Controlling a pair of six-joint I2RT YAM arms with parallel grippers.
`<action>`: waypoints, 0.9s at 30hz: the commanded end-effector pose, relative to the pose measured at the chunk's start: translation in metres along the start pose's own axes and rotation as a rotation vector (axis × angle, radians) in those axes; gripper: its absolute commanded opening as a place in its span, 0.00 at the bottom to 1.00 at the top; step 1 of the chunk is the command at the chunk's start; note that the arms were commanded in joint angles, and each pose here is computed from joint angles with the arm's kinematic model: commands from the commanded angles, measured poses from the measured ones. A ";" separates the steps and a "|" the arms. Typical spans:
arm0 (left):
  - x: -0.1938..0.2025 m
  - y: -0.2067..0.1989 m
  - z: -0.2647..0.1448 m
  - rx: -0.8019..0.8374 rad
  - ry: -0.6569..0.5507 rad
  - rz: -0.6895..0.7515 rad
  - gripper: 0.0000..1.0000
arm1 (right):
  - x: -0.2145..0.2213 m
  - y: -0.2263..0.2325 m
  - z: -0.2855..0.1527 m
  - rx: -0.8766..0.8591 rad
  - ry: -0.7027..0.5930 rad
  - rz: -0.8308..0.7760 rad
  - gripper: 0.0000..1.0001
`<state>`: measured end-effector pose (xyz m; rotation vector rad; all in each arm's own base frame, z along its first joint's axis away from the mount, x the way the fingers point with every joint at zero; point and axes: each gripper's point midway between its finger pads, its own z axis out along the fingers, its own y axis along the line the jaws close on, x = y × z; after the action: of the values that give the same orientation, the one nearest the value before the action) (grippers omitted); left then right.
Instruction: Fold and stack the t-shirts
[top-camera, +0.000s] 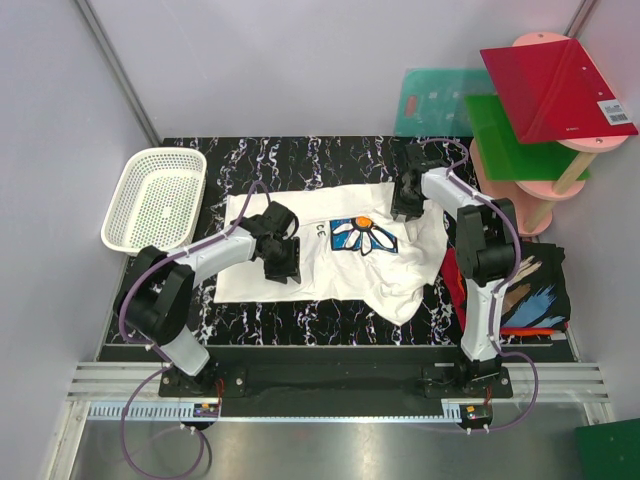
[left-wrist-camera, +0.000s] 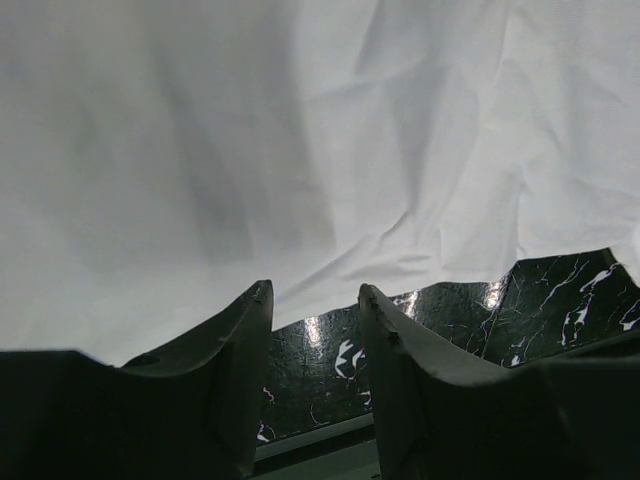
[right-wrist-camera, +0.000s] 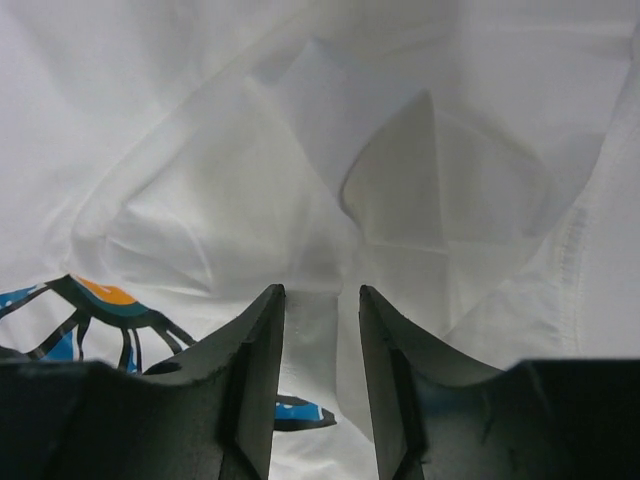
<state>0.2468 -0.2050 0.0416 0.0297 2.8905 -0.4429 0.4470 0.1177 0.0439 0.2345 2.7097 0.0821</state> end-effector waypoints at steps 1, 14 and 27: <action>-0.010 -0.011 -0.009 0.041 -0.048 0.013 0.44 | -0.027 0.000 0.009 0.032 -0.081 -0.004 0.44; -0.009 -0.009 -0.002 0.027 -0.023 0.016 0.43 | -0.015 0.014 0.007 -0.005 -0.062 -0.055 0.00; -0.008 -0.011 0.000 0.034 -0.008 0.013 0.42 | 0.027 0.014 -0.072 -0.054 -0.082 -0.013 0.00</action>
<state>0.2454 -0.2043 0.0358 0.0284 2.9104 -0.4307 0.4108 0.1333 0.0709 0.1546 2.6627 0.0880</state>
